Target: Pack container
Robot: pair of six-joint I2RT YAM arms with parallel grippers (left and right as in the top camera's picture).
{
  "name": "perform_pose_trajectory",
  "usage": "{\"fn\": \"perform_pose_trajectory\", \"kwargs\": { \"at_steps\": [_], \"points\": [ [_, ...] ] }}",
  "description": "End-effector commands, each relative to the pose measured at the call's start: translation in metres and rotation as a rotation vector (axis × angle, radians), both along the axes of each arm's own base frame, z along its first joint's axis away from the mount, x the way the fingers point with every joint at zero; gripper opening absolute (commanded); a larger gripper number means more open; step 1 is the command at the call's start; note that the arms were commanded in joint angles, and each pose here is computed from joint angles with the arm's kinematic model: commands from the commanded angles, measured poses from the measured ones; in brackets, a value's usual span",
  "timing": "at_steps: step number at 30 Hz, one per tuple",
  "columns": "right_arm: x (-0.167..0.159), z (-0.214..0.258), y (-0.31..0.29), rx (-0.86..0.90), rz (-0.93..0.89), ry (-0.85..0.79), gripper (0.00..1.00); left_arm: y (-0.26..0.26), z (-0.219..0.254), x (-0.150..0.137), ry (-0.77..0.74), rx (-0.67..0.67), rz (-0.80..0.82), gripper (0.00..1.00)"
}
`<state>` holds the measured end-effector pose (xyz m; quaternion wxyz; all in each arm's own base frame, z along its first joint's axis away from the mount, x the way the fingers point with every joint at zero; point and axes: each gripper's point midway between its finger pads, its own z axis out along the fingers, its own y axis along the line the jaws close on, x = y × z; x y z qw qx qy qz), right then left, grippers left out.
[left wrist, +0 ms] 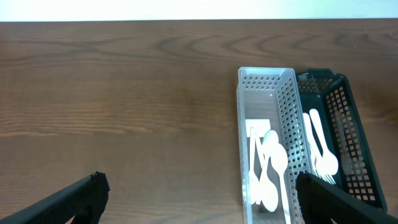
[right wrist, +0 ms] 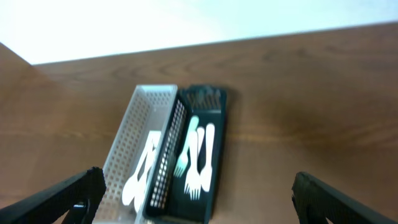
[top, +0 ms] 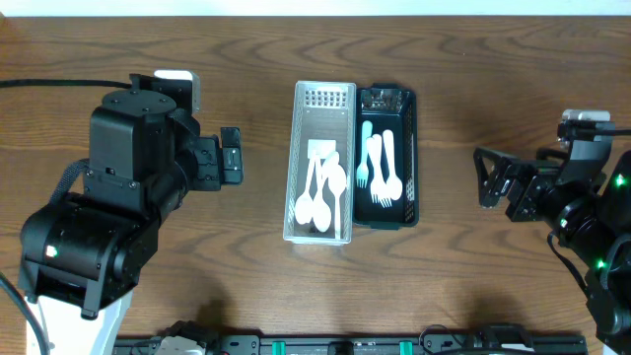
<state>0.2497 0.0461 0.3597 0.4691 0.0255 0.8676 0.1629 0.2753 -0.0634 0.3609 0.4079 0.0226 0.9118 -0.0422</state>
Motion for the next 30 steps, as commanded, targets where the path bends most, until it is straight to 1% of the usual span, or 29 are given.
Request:
{"fn": "perform_pose_trajectory", "kwargs": {
  "at_steps": [1, 4, 7, 9, 12, 15, 18, 25, 30],
  "points": [
    [0.003, 0.010, 0.003, -0.055, 0.053, -0.062, 0.99, 0.004, 0.003, 0.001, -0.007, 0.005, 0.016, 0.98],
    [0.001, 0.023, 0.003, -0.171, 0.114, -0.161, 0.99, 0.004, 0.003, 0.001, -0.007, 0.005, 0.016, 0.98],
    [-0.012, 0.034, 0.003, -0.288, 0.166, -0.256, 0.99, 0.004, 0.003, 0.001, -0.007, 0.005, 0.016, 0.98],
    [-0.023, 0.032, 0.003, -0.343, 0.190, -0.293, 0.99, 0.004, 0.003, 0.001, -0.007, 0.005, 0.016, 0.98],
    [-0.040, 0.020, 0.002, -0.381, 0.204, -0.320, 0.99, 0.004, 0.003, 0.001, -0.007, 0.005, 0.016, 0.98],
    [-0.054, -0.007, 0.000, -0.385, 0.195, -0.313, 0.99, 0.004, 0.003, 0.001, -0.007, 0.005, 0.016, 0.98],
    [-0.057, -0.038, -0.002, -0.391, 0.185, -0.302, 0.99, 0.004, 0.003, 0.001, -0.007, 0.005, 0.016, 0.98],
    [-0.052, -0.122, -0.002, -0.388, 0.189, -0.274, 0.99, 0.004, 0.003, 0.001, -0.007, 0.005, 0.016, 0.98],
    [-0.050, -0.159, -0.003, -0.389, 0.186, -0.259, 0.99, 0.004, 0.003, 0.001, -0.007, 0.005, 0.016, 0.98]
  ]
}}
